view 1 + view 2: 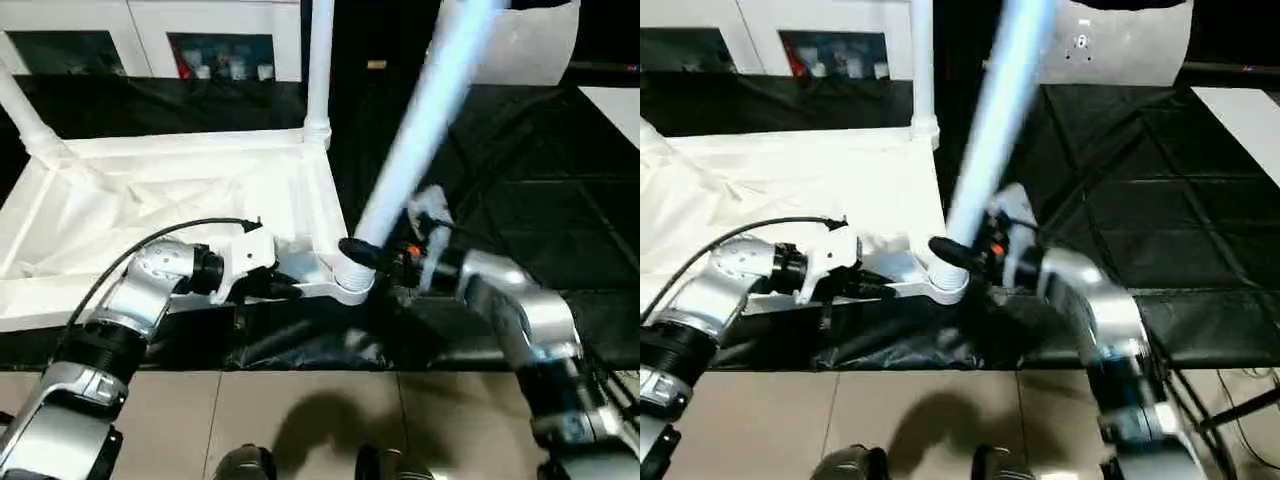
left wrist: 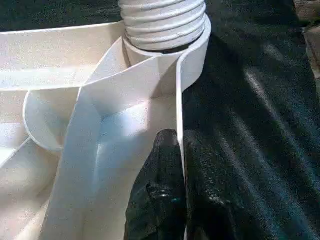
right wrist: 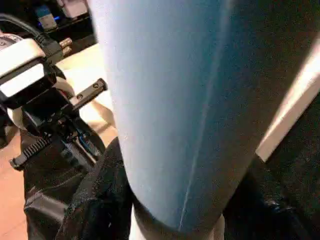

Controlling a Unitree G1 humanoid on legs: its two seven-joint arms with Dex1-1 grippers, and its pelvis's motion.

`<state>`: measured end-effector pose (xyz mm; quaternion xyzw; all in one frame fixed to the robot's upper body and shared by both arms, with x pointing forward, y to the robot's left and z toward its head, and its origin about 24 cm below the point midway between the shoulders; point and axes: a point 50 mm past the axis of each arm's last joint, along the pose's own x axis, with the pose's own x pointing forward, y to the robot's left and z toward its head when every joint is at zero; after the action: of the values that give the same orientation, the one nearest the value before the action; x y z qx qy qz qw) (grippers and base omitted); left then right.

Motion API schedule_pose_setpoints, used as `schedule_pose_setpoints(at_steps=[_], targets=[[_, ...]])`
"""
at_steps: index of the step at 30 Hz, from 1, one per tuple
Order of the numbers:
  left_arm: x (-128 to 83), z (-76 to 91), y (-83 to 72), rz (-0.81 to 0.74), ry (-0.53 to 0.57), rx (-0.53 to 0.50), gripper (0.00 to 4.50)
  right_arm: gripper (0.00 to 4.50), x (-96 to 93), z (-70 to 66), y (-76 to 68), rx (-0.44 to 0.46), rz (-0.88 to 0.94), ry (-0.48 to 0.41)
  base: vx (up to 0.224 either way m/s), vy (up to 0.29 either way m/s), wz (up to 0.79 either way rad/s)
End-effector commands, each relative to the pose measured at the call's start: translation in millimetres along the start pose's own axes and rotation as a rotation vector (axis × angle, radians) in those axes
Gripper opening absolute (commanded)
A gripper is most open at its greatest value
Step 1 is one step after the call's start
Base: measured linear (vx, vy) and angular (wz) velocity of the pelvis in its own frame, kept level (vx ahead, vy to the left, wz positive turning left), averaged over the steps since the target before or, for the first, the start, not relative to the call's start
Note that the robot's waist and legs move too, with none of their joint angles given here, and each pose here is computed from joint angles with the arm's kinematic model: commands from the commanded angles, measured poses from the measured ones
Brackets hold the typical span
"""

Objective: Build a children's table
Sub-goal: Insert table leg to table base

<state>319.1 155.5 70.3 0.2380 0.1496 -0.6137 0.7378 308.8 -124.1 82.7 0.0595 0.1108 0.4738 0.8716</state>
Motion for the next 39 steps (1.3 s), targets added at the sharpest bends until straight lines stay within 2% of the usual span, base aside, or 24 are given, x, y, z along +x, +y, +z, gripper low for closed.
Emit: schedule_pose_setpoints(at_steps=[1,7,13,18,26,31,36,39], targets=[[2.5,10.9,0.1,0.008,-0.082,0.016,0.0,1.9,-5.6,-25.1,0.2,0.026,-0.037,0.098,0.0,0.0,0.0],[3.3,9.6,-0.7,0.008,-0.079,0.011,0.0,1.9,-9.0,-42.2,4.7,-0.122,-0.029,0.227,0.0,0.0,0.0],[3.1,8.0,-1.9,-0.009,-0.049,0.032,0.0,1.89,-0.6,-43.8,5.8,-0.189,0.01,0.278,0.0,0.0,0.0],[1.5,9.7,-1.8,-0.025,-0.041,0.045,0.0,1.89,2.1,-45.8,6.2,-0.211,0.073,0.325,0.0,0.0,0.0],[0.1,16.1,0.7,-0.069,-0.03,0.082,0.0,1.89,-2.9,-60.3,13.3,-0.175,0.158,0.387,0.0,0.0,0.0],[-6.9,29.4,24.0,-0.008,-0.016,0.131,0.0,1.89,-0.6,-64.9,30.9,-0.146,0.232,0.388,0.0,0.0,0.0],[-15.5,40.3,41.6,0.073,-0.001,0.165,0.0,1.89,3.8,-64.3,38.8,-0.142,0.262,0.379,0.0,0.0,0.0],[-18.3,42.3,46.7,0.097,0.002,0.172,0.0,1.89,5.8,-63.4,41.1,-0.14,0.268,0.374,0.0,0.0,0.0]])
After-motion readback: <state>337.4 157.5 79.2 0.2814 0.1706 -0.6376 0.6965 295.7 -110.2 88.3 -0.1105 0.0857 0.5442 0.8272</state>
